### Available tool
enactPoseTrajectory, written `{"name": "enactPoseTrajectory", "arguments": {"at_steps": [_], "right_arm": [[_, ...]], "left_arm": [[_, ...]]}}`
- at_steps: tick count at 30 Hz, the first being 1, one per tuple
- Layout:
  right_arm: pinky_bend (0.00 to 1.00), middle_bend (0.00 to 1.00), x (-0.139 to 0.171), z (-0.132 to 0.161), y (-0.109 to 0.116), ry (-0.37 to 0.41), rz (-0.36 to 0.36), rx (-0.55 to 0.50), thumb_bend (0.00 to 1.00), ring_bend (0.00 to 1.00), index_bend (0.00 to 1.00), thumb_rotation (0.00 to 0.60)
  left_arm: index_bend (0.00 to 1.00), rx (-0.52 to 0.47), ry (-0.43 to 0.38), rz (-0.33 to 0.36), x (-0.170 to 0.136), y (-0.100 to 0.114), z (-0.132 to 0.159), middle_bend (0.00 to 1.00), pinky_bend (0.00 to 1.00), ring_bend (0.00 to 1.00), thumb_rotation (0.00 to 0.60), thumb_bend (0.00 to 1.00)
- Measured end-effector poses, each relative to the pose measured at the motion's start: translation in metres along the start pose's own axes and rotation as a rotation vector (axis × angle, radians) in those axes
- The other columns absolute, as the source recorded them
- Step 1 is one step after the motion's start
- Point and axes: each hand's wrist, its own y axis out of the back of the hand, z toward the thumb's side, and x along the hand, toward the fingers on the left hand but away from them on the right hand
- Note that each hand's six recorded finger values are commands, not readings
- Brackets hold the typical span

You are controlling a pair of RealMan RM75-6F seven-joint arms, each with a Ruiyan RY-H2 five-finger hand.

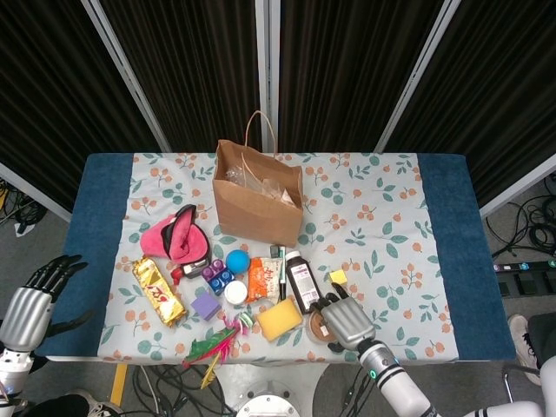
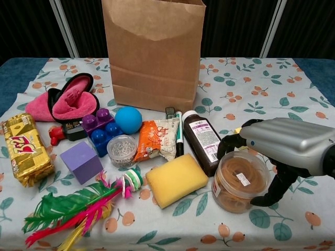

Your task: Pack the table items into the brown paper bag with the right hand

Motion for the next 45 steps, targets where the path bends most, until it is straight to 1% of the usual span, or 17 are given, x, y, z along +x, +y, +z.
{"name": "enactPoseTrajectory", "arguments": {"at_steps": [2, 5, 8, 11, 12, 14, 15, 21, 24, 27, 29, 31, 35, 38, 42, 44, 45], "right_arm": [[0.0, 0.43, 0.002, 0.001, 0.005, 0.003, -0.025, -0.007, 0.19, 0.26, 0.5, 0.6], [0.0, 0.43, 0.007, 0.004, 0.018, 0.014, -0.073, -0.028, 0.19, 0.26, 0.5, 0.6], [0.0, 0.44, 0.014, 0.009, 0.043, 0.031, -0.148, -0.055, 0.2, 0.26, 0.51, 0.6], [0.0, 0.44, 0.021, 0.015, 0.079, 0.048, -0.248, -0.085, 0.2, 0.26, 0.51, 0.6], [0.0, 0.44, 0.023, 0.016, 0.094, 0.054, -0.292, -0.094, 0.2, 0.26, 0.51, 0.6], [0.0, 0.44, 0.026, 0.018, 0.118, 0.061, -0.359, -0.102, 0.2, 0.26, 0.51, 0.6], [0.0, 0.44, 0.027, 0.02, 0.134, 0.066, -0.407, -0.103, 0.2, 0.26, 0.51, 0.6], [0.0, 0.44, 0.021, 0.032, 0.215, 0.091, -0.645, -0.097, 0.21, 0.26, 0.51, 0.6], [0.0, 0.44, 0.008, 0.041, 0.25, 0.089, -0.724, -0.117, 0.21, 0.26, 0.51, 0.6], [0.0, 0.44, -0.009, 0.049, 0.275, 0.075, -0.784, -0.115, 0.21, 0.26, 0.51, 0.6], [0.0, 0.44, -0.021, 0.05, 0.285, 0.052, -0.812, -0.103, 0.22, 0.26, 0.51, 0.6], [0.0, 0.44, -0.035, 0.046, 0.292, 0.01, -0.833, -0.091, 0.22, 0.26, 0.51, 0.6], [0.0, 0.44, -0.061, 0.038, 0.298, -0.061, -0.848, -0.08, 0.22, 0.26, 0.51, 0.6], [0.0, 0.44, -0.079, 0.034, 0.296, -0.093, -0.839, -0.081, 0.22, 0.26, 0.51, 0.6], [0.0, 0.43, -0.097, 0.034, 0.281, -0.111, -0.805, -0.075, 0.22, 0.26, 0.51, 0.6], [0.0, 0.39, -0.101, 0.034, 0.275, -0.111, -0.785, -0.08, 0.21, 0.23, 0.49, 0.6], [0.0, 0.35, -0.104, 0.034, 0.272, -0.107, -0.769, -0.087, 0.19, 0.19, 0.44, 0.6]], "left_arm": [[0.26, -0.001, -0.001, 0.002, 0.0, 0.0, 0.0, 0.27, 0.25, 0.17, 0.6, 0.11], [0.26, -0.004, -0.002, 0.003, 0.001, 0.001, 0.001, 0.27, 0.25, 0.17, 0.6, 0.11], [0.26, -0.007, -0.005, 0.004, 0.001, 0.001, 0.002, 0.27, 0.25, 0.17, 0.6, 0.11], [0.26, -0.01, -0.009, 0.004, 0.002, 0.001, 0.004, 0.27, 0.25, 0.17, 0.6, 0.11], [0.26, -0.011, -0.009, 0.004, 0.002, 0.001, 0.004, 0.27, 0.25, 0.17, 0.6, 0.11], [0.26, -0.013, -0.009, 0.005, 0.003, 0.001, 0.005, 0.27, 0.25, 0.17, 0.6, 0.11], [0.26, -0.012, -0.009, 0.005, 0.003, 0.001, 0.005, 0.27, 0.25, 0.17, 0.6, 0.11], [0.26, -0.01, -0.012, 0.006, 0.003, 0.003, 0.005, 0.27, 0.25, 0.17, 0.6, 0.11], [0.26, -0.009, -0.008, 0.008, 0.004, 0.004, 0.004, 0.27, 0.25, 0.17, 0.6, 0.11], [0.26, -0.007, -0.006, 0.006, 0.005, 0.004, 0.004, 0.27, 0.25, 0.17, 0.6, 0.11], [0.26, -0.005, -0.005, 0.005, 0.005, 0.004, 0.004, 0.27, 0.25, 0.17, 0.6, 0.11], [0.26, -0.004, -0.002, 0.003, 0.004, 0.004, 0.003, 0.27, 0.25, 0.17, 0.6, 0.11], [0.26, -0.004, 0.004, 0.003, 0.005, 0.004, 0.002, 0.27, 0.25, 0.17, 0.6, 0.11], [0.26, -0.002, 0.001, 0.006, 0.007, 0.005, 0.002, 0.27, 0.25, 0.17, 0.6, 0.11], [0.26, -0.003, 0.0, 0.009, 0.01, 0.005, 0.002, 0.27, 0.25, 0.17, 0.6, 0.11], [0.26, -0.002, 0.001, 0.007, 0.01, 0.005, 0.002, 0.27, 0.25, 0.17, 0.6, 0.11], [0.26, -0.003, 0.002, 0.005, 0.01, 0.004, 0.001, 0.27, 0.25, 0.17, 0.6, 0.11]]}}
